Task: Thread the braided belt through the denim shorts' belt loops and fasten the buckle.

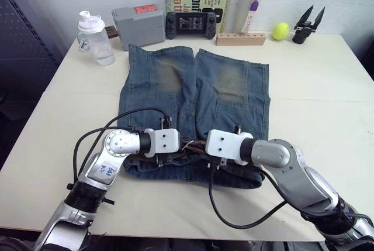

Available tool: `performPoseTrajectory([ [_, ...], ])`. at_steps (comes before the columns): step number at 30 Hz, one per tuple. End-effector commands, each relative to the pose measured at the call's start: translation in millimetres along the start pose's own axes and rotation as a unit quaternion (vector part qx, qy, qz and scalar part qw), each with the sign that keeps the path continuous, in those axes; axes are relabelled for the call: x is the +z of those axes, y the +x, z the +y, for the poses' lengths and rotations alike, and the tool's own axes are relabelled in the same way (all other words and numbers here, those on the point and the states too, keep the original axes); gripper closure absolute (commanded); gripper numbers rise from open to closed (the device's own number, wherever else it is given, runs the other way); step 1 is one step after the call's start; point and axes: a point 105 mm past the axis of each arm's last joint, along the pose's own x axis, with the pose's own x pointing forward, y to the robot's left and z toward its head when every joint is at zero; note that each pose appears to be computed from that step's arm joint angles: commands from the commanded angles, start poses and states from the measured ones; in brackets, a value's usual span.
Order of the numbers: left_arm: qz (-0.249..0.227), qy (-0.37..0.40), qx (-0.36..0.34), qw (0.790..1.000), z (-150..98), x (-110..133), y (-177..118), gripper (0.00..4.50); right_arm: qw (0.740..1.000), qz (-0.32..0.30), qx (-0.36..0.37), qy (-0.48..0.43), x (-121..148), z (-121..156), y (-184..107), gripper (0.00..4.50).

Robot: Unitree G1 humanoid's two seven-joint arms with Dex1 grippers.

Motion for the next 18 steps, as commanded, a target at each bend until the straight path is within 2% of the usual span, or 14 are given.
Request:
performPoseTrajectory([
  [1, -0.042, -0.073, 0.033, 0.996, 15, 14, -42, 1.46, 1.0, -0.004, -0.019, -0.012, 3, -4, -5, 4.5],
  [6, -0.042, -0.168, 0.036, 0.984, 10, 3, -73, 1.46, 1.0, -0.009, -0.021, -0.011, 4, -3, -4, 4.5],
  [9, -0.047, -0.194, 0.029, 0.979, 2, -3, -79, 2.32, 1.0, -0.011, -0.022, -0.011, 4, -2, -4, 4.5],
  [12, -0.042, -0.209, 0.005, 0.977, -11, -8, -77, 3.61, 1.0, -0.012, -0.025, -0.012, 4, -2, -4, 4.5],
  [14, -0.01, -0.208, -0.009, 0.978, -22, -20, -72, 4.39, 0.999, -0.013, -0.031, -0.011, 4, -4, -4, 4.5],
  [18, 0.043, -0.185, -0.049, 0.981, -43, -39, -65, 4.39, 0.999, -0.016, -0.046, -0.007, 4, -7, -8, 4.5],
])
